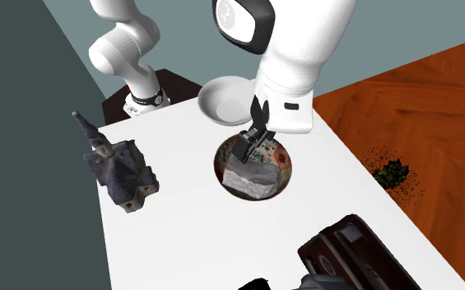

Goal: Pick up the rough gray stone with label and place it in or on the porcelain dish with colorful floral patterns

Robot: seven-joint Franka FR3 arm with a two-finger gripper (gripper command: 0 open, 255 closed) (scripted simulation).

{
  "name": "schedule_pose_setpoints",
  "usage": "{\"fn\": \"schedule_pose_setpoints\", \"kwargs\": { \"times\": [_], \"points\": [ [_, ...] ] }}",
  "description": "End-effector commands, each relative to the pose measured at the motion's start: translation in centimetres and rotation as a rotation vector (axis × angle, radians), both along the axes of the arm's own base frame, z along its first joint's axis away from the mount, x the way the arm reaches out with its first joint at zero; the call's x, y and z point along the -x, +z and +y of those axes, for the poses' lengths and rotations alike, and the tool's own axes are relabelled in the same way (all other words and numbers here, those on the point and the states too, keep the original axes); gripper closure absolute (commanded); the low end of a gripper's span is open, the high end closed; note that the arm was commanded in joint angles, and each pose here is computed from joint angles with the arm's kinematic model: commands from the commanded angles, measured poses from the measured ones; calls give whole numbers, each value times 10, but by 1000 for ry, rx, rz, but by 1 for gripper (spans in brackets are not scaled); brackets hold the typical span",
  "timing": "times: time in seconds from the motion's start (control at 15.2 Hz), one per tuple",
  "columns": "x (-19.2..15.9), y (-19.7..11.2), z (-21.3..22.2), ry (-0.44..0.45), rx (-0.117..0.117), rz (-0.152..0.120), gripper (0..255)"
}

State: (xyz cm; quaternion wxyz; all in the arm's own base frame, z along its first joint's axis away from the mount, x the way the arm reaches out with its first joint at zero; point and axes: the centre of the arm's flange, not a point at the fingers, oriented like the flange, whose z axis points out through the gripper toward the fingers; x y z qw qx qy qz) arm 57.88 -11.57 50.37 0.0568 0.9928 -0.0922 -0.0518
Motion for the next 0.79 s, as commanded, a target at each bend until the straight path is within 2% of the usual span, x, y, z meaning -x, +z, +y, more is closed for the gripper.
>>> {"fn": "schedule_pose_setpoints", "kwargs": {
  "times": [0.0, 0.26, 0.73],
  "points": [
    [0, 0, 0, 0, 0, 0, 0],
    [-6, 49, 5, 0, 0, 0, 0],
    [-6, 49, 5, 0, 0, 0, 0]
  ]
}}
